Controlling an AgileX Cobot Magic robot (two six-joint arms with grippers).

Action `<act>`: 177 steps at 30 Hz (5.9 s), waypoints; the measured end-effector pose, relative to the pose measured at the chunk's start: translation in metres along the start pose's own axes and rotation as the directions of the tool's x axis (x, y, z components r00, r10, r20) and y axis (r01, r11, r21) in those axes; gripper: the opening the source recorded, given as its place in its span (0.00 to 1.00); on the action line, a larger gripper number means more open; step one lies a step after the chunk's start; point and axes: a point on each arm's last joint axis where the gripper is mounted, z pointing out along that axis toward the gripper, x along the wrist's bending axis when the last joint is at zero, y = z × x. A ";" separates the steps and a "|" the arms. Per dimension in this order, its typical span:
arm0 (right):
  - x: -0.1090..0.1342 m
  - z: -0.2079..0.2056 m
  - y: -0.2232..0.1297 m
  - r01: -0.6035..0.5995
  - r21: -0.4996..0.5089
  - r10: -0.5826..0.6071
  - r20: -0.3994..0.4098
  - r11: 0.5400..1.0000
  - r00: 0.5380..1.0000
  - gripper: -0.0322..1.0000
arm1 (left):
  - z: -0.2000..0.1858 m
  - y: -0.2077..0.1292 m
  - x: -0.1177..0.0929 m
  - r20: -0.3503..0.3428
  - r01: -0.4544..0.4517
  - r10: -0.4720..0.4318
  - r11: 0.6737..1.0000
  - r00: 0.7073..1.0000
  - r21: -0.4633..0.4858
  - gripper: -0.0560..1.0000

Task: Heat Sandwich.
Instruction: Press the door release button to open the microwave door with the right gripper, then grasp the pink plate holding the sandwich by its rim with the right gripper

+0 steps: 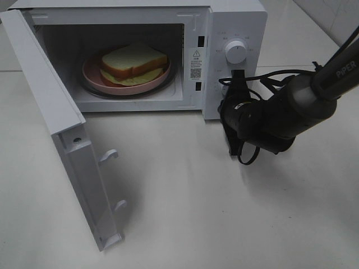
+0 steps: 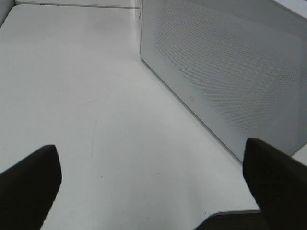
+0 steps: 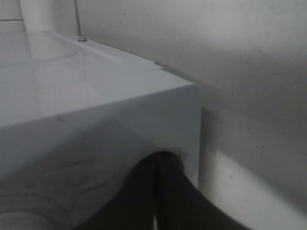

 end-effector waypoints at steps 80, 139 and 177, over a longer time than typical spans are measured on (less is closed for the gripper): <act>0.081 -0.185 0.002 0.625 0.640 -0.858 -0.505 -0.448 -0.097 0.07 | 0.000 0.000 0.000 0.000 0.000 0.000 1.000 1.000 0.000 0.97; 0.112 -0.154 -0.037 -0.027 -0.318 0.198 -0.518 -0.948 -0.832 0.93 | 0.000 0.000 0.000 0.000 0.000 0.000 1.000 1.000 0.000 0.97; 0.106 -0.062 -0.104 -0.148 -0.459 0.298 -0.274 -0.876 -0.914 0.84 | 0.000 0.000 0.000 0.000 0.000 0.000 1.000 1.000 0.000 0.97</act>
